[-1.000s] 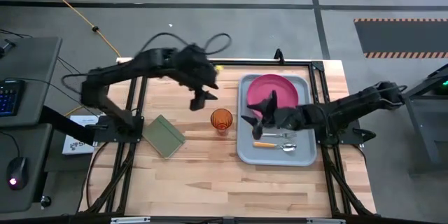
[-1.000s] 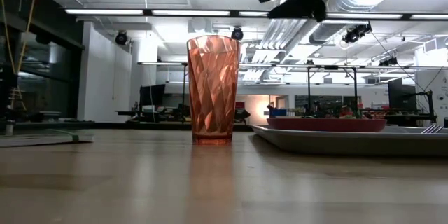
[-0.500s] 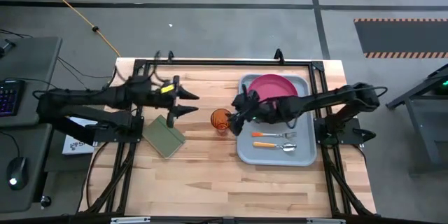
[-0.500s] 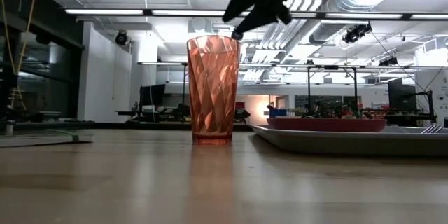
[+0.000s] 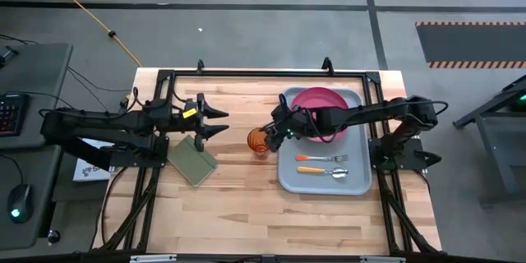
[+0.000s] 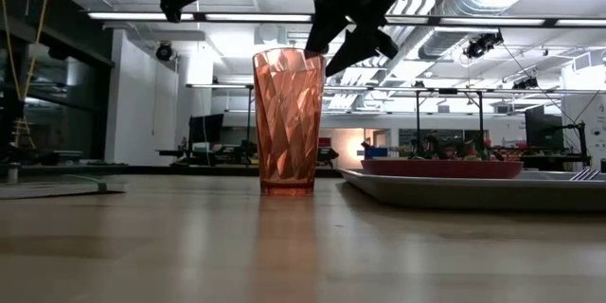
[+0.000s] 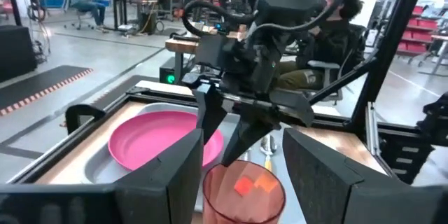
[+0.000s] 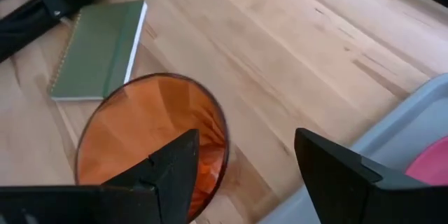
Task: Pick and place plate/cup/fork/spoon on tray
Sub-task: Put the red cup to the top left of the pink plate on the light blue tray
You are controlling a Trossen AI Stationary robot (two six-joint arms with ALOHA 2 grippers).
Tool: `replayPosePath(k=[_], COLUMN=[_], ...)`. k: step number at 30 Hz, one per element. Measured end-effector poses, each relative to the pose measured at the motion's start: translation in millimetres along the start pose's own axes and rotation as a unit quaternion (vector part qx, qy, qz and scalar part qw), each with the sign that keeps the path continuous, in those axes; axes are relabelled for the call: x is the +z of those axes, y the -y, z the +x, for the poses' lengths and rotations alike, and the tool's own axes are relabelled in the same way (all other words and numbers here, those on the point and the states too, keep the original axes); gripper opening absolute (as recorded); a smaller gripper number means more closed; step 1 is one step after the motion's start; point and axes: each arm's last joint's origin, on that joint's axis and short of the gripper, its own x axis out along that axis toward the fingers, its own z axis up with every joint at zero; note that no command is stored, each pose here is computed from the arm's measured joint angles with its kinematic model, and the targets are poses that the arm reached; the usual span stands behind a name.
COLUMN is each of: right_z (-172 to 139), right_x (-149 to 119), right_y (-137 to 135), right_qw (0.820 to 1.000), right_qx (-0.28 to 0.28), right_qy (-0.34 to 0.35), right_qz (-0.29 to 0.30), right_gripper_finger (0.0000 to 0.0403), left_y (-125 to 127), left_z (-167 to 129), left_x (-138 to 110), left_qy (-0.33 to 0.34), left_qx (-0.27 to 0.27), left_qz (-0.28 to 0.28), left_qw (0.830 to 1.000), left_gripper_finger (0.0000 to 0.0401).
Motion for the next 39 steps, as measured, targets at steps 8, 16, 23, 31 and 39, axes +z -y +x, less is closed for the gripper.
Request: replayPosePath(k=[8,16,23,31,39], right_z=[7.7,29.1,30.2,6.8,-102.8], right_x=[-4.8,-14.1,-15.4,-15.6,1.8], right_y=[-3.6,-4.1,-3.1,7.6,29.6], right_qw=[0.999,0.998,0.998,0.991,0.995], right_qx=[0.030,0.015,0.006,-0.032,-0.050], right_qy=[-0.030,-0.051,-0.053,-0.078,0.012], right_qz=[-0.002,-0.015,-0.030,-0.100,-0.083], right_gripper_finger=[0.0227,0.0227,0.0205,0.0017,0.0006], left_y=[-0.1,-0.7,-1.0,-3.3,-5.0], left_z=[0.0,0.3,2.0,4.4,18.0], left_x=[-1.8,-7.8,-8.9,-13.8,-29.4], left_qy=[-0.010,-0.040,-0.042,-0.059,-0.106], left_qx=[0.000,0.003,0.008,0.043,0.056], left_qz=[-0.015,-0.014,-0.019,-0.016,-0.020], left_qw=[1.000,0.999,0.999,0.997,0.993], left_gripper_finger=[0.0188,0.0188,0.0188,0.0188,0.0188])
